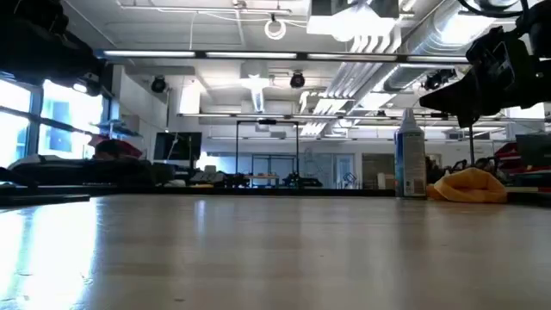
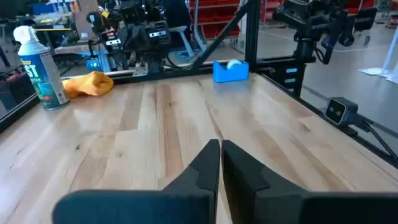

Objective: Apply microfiber cloth

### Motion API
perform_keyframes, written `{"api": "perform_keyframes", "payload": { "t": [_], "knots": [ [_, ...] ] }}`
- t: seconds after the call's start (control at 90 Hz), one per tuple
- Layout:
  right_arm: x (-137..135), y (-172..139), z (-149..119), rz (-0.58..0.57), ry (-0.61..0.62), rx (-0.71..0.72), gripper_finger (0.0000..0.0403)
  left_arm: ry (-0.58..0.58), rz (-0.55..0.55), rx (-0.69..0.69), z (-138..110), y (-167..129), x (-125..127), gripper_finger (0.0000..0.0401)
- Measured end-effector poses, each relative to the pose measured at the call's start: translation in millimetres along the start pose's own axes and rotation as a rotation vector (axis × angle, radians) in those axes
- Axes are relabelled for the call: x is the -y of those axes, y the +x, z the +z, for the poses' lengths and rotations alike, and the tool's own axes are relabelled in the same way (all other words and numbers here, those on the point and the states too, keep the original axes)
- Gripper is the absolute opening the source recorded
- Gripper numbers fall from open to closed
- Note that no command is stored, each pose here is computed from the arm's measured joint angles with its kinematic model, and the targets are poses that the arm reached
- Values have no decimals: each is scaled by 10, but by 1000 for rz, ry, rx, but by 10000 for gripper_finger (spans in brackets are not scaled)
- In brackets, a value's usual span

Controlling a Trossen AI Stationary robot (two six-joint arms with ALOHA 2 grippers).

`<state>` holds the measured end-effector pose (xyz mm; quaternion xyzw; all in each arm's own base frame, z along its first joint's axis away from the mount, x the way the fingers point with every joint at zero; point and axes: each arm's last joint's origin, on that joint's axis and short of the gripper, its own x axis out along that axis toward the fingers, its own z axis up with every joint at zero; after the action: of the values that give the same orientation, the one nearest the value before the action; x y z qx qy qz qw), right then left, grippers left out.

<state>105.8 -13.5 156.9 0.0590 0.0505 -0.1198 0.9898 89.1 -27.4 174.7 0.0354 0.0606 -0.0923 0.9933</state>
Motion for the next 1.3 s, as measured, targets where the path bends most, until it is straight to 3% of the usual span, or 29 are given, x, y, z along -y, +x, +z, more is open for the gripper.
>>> {"api": "perform_keyframes", "payload": {
  "t": [1.011, 1.144, 1.3],
  "knots": [
    [0, 0, 1, 0, 0, 1, 0, 0, 1, 3, 3, 0, -1, 0],
    [0, 0, 0, 0, 0, 0, 0, -97, -20, 76, 73, -2, 3, 0],
    [0, 0, 0, 0, 0, 0, 0, -178, -18, 284, 273, -32, -13, 0]
  ]
}}
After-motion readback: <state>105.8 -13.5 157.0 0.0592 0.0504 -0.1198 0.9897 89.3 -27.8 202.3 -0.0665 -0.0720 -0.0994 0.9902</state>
